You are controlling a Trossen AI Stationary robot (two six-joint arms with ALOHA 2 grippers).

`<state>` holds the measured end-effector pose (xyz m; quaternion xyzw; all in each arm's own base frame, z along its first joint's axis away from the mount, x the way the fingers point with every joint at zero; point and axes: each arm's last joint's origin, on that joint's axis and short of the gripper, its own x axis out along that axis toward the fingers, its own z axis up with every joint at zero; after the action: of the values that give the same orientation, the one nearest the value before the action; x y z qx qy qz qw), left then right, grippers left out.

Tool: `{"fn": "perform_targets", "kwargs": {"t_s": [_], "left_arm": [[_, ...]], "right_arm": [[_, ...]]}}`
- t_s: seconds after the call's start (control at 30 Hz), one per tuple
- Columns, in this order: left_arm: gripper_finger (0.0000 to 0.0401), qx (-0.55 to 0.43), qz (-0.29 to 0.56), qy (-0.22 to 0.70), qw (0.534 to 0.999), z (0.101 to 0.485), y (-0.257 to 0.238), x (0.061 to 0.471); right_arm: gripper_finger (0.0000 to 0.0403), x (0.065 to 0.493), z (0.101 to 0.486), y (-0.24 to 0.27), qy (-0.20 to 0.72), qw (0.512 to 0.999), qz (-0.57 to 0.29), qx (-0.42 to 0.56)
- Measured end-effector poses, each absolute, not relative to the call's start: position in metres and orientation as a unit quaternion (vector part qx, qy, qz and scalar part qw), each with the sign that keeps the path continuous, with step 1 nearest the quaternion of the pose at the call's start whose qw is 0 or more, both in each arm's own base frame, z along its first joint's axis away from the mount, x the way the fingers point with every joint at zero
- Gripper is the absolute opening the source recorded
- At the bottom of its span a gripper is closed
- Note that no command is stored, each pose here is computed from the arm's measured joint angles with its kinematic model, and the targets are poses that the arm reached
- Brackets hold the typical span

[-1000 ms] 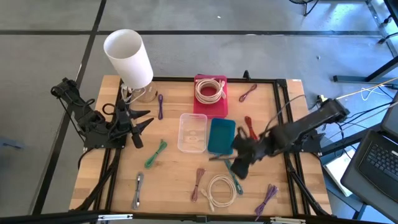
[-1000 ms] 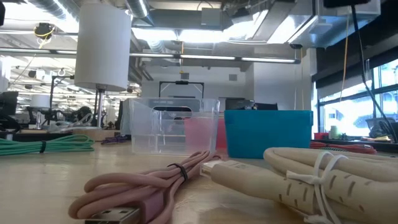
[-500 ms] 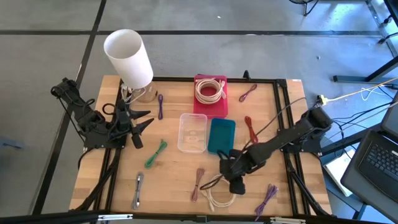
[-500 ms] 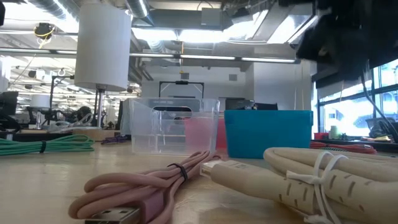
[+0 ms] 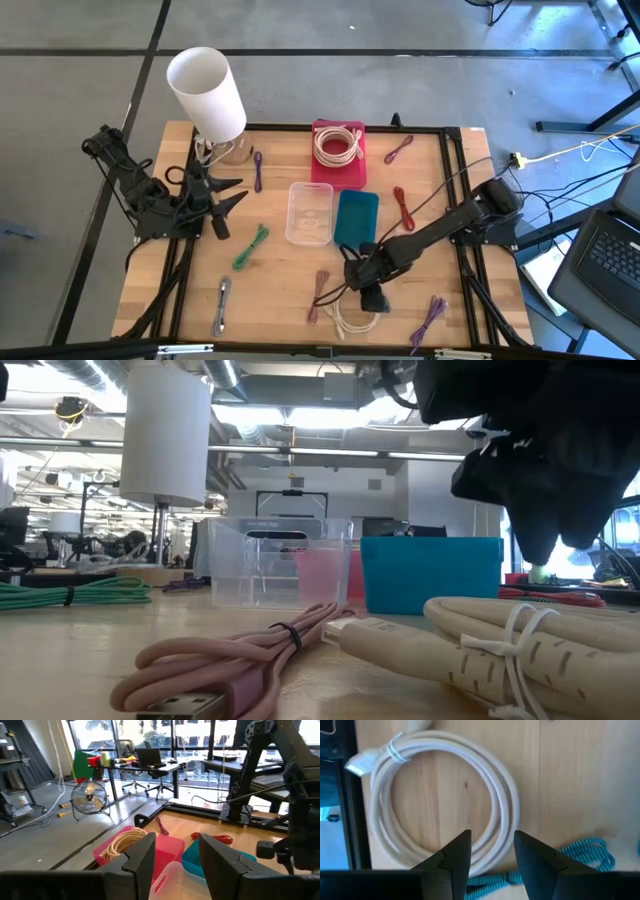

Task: Pick & Place USB Port
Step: Put the light brown HDMI cable into the pink bin

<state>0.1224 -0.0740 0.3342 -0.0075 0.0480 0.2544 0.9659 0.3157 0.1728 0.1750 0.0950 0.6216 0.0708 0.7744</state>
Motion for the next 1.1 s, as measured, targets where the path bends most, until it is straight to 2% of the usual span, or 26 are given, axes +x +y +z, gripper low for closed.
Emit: {"fn": "perform_targets", "kwargs": {"t_s": [0.6, 0.7, 0.9, 1.1], "left_arm": [[0.0143, 0.000, 0.248, 0.052, 0.967, 0.334, -0.074, 0.123], [0.0143, 0.000, 0.248, 0.052, 0.967, 0.334, -0.074, 0.123], [0.0143, 0.001, 0.248, 0.052, 0.967, 0.334, -0.074, 0.123], [0.0143, 0.004, 0.248, 0.053, 0.967, 0.334, -0.074, 0.123]], "right_arm": [[0.0148, 0.324, 0.138, 0.177, 0.644, 0.759, 0.049, 0.082], [0.0125, 0.325, 0.138, 0.177, 0.643, 0.760, 0.045, 0.084], [0.0022, 0.324, 0.139, 0.177, 0.648, 0.752, 0.029, 0.117], [0.0021, 0.327, 0.160, 0.188, 0.651, 0.753, 0.004, 0.097]]}}
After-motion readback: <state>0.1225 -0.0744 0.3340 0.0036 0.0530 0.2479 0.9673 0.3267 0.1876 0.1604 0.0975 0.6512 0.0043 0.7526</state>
